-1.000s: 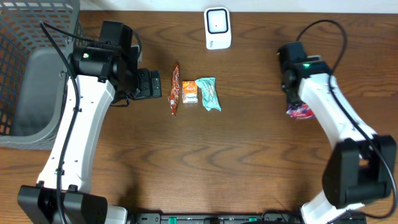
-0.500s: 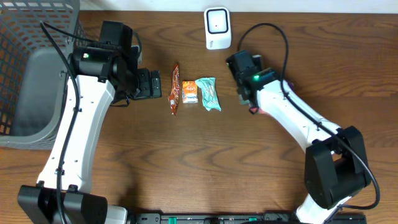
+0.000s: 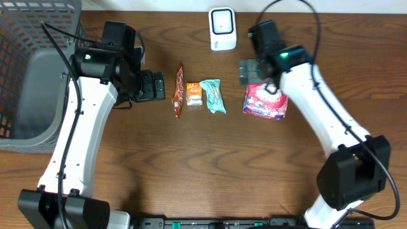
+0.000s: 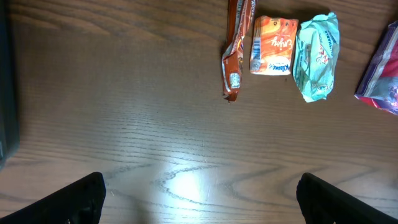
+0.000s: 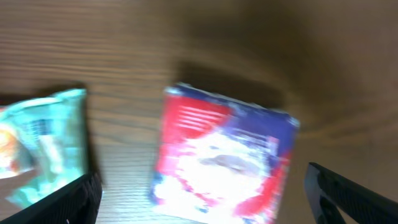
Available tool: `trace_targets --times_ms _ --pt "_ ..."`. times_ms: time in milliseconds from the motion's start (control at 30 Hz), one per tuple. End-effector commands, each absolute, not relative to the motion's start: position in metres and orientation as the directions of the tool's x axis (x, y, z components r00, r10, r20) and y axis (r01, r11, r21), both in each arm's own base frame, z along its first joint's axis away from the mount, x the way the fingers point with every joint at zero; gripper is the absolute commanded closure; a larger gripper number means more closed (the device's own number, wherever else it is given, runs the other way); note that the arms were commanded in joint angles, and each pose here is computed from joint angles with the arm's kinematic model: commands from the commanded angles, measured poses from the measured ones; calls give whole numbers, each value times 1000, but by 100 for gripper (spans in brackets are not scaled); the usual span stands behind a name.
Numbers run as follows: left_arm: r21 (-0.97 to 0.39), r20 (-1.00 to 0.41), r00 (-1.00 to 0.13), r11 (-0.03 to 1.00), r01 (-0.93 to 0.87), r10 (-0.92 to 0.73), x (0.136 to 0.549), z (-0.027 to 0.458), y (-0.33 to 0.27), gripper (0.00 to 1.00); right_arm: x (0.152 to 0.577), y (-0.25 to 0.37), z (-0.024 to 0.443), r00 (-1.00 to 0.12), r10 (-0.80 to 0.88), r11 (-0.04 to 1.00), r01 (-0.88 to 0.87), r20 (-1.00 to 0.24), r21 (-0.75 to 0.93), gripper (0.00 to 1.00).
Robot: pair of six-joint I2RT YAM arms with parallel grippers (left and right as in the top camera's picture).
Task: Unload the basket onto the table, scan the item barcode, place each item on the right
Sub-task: 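Grasp the purple-and-red box with the right gripper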
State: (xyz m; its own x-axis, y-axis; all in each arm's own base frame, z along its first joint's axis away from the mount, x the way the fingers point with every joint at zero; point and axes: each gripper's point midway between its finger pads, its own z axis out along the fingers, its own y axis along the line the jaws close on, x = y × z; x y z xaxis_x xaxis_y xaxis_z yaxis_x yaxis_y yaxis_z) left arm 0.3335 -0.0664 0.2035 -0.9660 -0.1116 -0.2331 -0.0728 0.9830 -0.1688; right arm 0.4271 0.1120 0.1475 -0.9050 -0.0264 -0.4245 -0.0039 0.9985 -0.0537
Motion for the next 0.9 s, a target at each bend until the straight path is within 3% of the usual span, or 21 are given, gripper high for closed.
trace_targets --times_ms 0,200,433,733,867 --pt "-159 -226 -967 984 -82 -117 333 201 -64 2 428 81 146 -926 80 997 67 -370 47 1" --pt "-159 -226 -967 984 -82 -117 333 201 -64 2 415 48 143 -949 206 955 141 -239 261 1" --pt "-159 -226 -967 984 -82 -117 333 201 -64 2 394 12 125 -955 260 940 215 -146 264 1" --pt "-159 -226 -967 984 -82 -117 333 201 -64 2 392 32 90 -956 266 886 192 -124 421 1" --pt "-159 -226 -967 984 -82 -117 333 201 -64 2 394 45 78 -955 261 854 161 -139 494 5"
